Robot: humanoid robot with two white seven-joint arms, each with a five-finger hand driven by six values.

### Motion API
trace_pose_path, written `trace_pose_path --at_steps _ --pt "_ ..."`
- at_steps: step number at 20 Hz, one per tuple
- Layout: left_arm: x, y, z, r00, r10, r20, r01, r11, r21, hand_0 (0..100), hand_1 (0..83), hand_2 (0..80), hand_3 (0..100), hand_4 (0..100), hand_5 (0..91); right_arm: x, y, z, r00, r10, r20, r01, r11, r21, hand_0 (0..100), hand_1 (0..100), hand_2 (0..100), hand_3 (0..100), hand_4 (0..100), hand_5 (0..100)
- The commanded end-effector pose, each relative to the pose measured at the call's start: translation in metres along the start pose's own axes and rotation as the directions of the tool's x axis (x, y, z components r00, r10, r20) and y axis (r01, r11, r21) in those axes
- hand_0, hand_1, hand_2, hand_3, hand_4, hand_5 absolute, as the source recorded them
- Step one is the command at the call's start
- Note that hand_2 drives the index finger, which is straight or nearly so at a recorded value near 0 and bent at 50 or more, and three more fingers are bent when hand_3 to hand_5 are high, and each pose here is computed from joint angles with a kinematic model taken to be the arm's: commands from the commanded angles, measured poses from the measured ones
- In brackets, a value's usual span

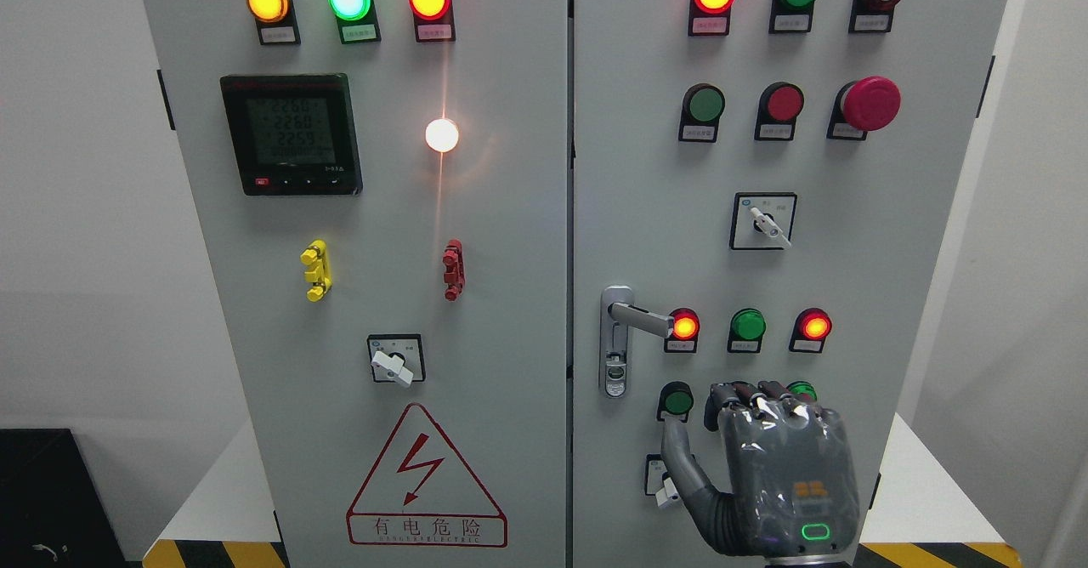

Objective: Release door handle
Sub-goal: 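Open the right hand and pull it away from the handle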

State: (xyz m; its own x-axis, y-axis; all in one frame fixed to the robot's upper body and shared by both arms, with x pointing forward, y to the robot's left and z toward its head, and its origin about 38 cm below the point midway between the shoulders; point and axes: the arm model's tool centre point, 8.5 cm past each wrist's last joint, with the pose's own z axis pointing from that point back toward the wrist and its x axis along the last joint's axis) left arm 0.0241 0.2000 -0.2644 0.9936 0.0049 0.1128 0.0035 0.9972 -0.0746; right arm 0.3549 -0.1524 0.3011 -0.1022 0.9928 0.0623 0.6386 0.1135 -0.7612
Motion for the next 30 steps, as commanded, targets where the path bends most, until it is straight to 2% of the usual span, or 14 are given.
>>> trace_pose_path --at_steps 1,6,10,14,16,18,19,24,30 --pt "-0.013 0.0 0.001 1.0 0.002 -0.02 -0.002 1.0 -0.004 12 55.6 0.0 0 0 0.0 -0.02 -0.014 0.001 0.999 -0.019 -0.04 0.017 0.999 -0.046 54 27 41 51 51 49" --pt "-0.013 0.0 0.001 1.0 0.003 -0.02 -0.003 1.0 -0.004 12 55.6 0.0 0 0 0.0 -0.04 -0.016 0.001 1.0 -0.013 0.028 0.015 0.997 -0.074 53 27 33 41 40 37" --pt "-0.013 0.0 0.001 1.0 0.002 -0.02 -0.002 1.0 -0.004 12 55.6 0.0 0 0 0.0 -0.055 -0.018 0.003 0.999 -0.042 0.02 0.044 0.996 -0.082 53 27 29 35 35 32" --pt "-0.013 0.0 0.001 1.0 0.003 -0.02 -0.003 1.0 -0.004 12 55.6 0.0 0 0 0.0 -0.064 -0.019 0.006 0.996 -0.08 0.037 0.083 0.993 -0.086 53 26 20 23 22 21" --pt "-0.013 0.0 0.001 1.0 0.002 -0.02 -0.002 1.0 -0.004 12 55.6 0.0 0 0 0.0 -0.067 -0.02 0.006 0.996 -0.076 0.051 0.08 0.993 -0.089 53 24 17 19 20 19" --pt "-0.013 0.0 0.001 1.0 0.002 -0.02 -0.002 1.0 -0.004 12 55.6 0.0 0 0 0.0 -0.07 -0.021 0.007 0.993 -0.102 0.052 0.107 0.99 -0.094 53 23 6 10 14 15" --pt "-0.013 0.0 0.001 1.0 0.003 -0.02 -0.003 1.0 -0.004 12 55.6 0.0 0 0 0.0 -0.072 -0.021 0.008 0.991 -0.12 0.05 0.125 0.987 -0.098 54 22 5 8 12 13" --pt "-0.013 0.0 0.001 1.0 0.003 -0.02 -0.003 1.0 -0.004 12 55.6 0.0 0 0 0.0 -0.075 -0.019 0.015 0.981 -0.184 0.064 0.189 0.978 -0.09 55 17 0 4 7 5" --pt "-0.013 0.0 0.001 1.0 0.003 -0.02 -0.003 1.0 -0.004 12 55.6 0.0 0 0 0.0 -0.074 -0.018 0.018 0.979 -0.187 0.076 0.193 0.977 -0.088 53 17 1 4 7 3"
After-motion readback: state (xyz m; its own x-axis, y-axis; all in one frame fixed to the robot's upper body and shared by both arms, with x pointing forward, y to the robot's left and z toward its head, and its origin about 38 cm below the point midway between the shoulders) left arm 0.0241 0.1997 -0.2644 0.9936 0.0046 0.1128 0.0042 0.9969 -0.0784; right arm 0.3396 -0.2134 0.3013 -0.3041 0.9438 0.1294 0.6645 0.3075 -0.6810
